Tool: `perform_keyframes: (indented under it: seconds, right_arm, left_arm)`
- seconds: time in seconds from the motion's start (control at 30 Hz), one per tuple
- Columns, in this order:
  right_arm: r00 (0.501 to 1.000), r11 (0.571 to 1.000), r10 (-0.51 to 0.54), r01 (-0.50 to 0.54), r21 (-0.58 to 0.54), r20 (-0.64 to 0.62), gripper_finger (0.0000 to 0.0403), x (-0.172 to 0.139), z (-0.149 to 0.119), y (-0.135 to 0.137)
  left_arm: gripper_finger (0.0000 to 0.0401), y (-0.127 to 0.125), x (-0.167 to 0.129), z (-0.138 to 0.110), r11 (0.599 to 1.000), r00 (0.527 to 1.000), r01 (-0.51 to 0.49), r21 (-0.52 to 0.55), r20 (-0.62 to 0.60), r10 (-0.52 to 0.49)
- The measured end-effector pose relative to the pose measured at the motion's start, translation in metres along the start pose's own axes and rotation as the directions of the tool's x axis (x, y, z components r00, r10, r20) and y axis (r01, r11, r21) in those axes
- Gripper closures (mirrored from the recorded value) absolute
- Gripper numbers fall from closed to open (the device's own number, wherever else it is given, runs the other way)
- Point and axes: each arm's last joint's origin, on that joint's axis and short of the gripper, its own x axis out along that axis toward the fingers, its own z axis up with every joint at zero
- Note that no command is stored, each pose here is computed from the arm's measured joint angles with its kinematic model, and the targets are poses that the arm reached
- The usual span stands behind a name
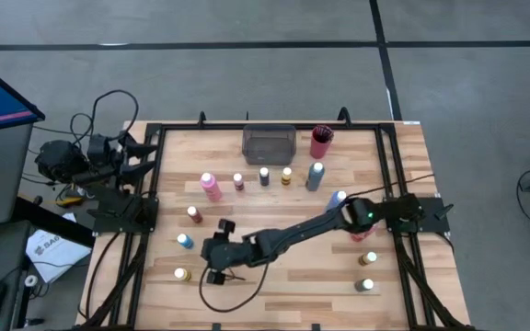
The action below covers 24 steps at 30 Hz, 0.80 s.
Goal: Pick & Place Paint Supplies
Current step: Put the black paintbrush into the red cup
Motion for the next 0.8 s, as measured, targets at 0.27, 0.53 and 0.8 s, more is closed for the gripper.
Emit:
perform_keyframes:
  seconds: [0.27,0.53,0.8]
  right_arm:
    - [0.996,0.996,0.07,-0.067,0.057,-0.049,0.0244,0.03,-0.029,0.017]
    - [0.995,0.991,0.1,-0.097,0.091,-0.028,0.025,0.04,-0.039,0.021]
    - [0.994,0.988,0.11,-0.107,0.113,-0.018,0.0251,0.052,-0.055,0.027]
  left_arm:
    - [0.0176,-0.001,0.0,0.0,1.0,1.0,0.024,0.001,-0.004,-0.024]
    - [0.0176,-0.001,0.0,-0.001,1.0,1.0,0.023,0.005,-0.012,-0.023]
    - [0.0176,-0.001,0.0,-0.002,1.0,1.0,0.023,0.006,-0.015,-0.023]
